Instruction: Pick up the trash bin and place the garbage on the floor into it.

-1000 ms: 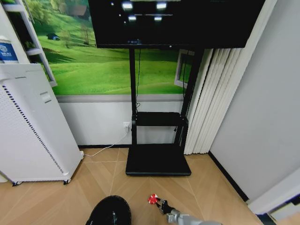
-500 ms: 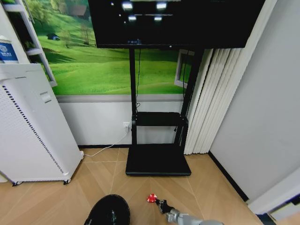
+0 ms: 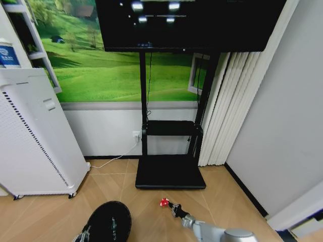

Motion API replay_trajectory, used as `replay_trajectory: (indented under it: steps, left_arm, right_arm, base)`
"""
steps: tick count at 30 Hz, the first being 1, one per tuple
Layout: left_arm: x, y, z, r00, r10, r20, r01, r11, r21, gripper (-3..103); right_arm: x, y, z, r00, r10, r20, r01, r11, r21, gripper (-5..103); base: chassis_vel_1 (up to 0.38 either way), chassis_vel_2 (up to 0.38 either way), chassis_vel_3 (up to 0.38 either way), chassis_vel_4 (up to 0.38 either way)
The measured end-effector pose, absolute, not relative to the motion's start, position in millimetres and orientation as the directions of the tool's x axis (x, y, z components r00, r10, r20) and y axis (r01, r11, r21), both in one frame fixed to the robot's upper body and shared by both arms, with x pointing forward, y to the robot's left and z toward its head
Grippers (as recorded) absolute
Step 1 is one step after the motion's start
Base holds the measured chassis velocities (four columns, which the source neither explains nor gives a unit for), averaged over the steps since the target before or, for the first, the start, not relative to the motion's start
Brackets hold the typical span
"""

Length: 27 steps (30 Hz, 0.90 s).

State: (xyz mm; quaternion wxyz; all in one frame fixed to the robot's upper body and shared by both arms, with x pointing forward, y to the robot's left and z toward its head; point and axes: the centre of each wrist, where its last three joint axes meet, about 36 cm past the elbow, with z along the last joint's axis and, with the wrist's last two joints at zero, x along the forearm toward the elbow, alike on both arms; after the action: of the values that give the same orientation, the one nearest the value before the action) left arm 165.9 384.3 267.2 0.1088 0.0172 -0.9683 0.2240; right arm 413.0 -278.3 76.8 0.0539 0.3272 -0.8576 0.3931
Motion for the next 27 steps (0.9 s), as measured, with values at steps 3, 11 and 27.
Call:
replay_trajectory:
  steps: [3, 11, 27]
  left_arm:
    - [201, 412, 266, -0.978, -0.021, 0.209, -0.107, 0.905, -0.412, 7]
    - [269, 436, 271, -0.984, -0.021, 0.178, -0.090, 0.916, -0.390, 7]
    - [343, 403, 257, -0.969, 0.101, 0.223, -0.004, 0.905, -0.426, 7]
  right_arm:
    - [424, -295, 88, -0.820, -0.491, 0.295, -0.550, 0.529, -0.646, 3]
    - [443, -319, 106, -0.841, -0.511, 0.174, -0.485, 0.573, -0.660, 3]
    - [452, -282, 130, -0.843, -0.538, -0.020, -0.423, 0.684, -0.595, 2]
  base:
    - [0.000, 0.000, 0.000, 0.000]
    - [0.000, 0.000, 0.000, 0.000]
    - [0.000, 0.000, 0.000, 0.000]
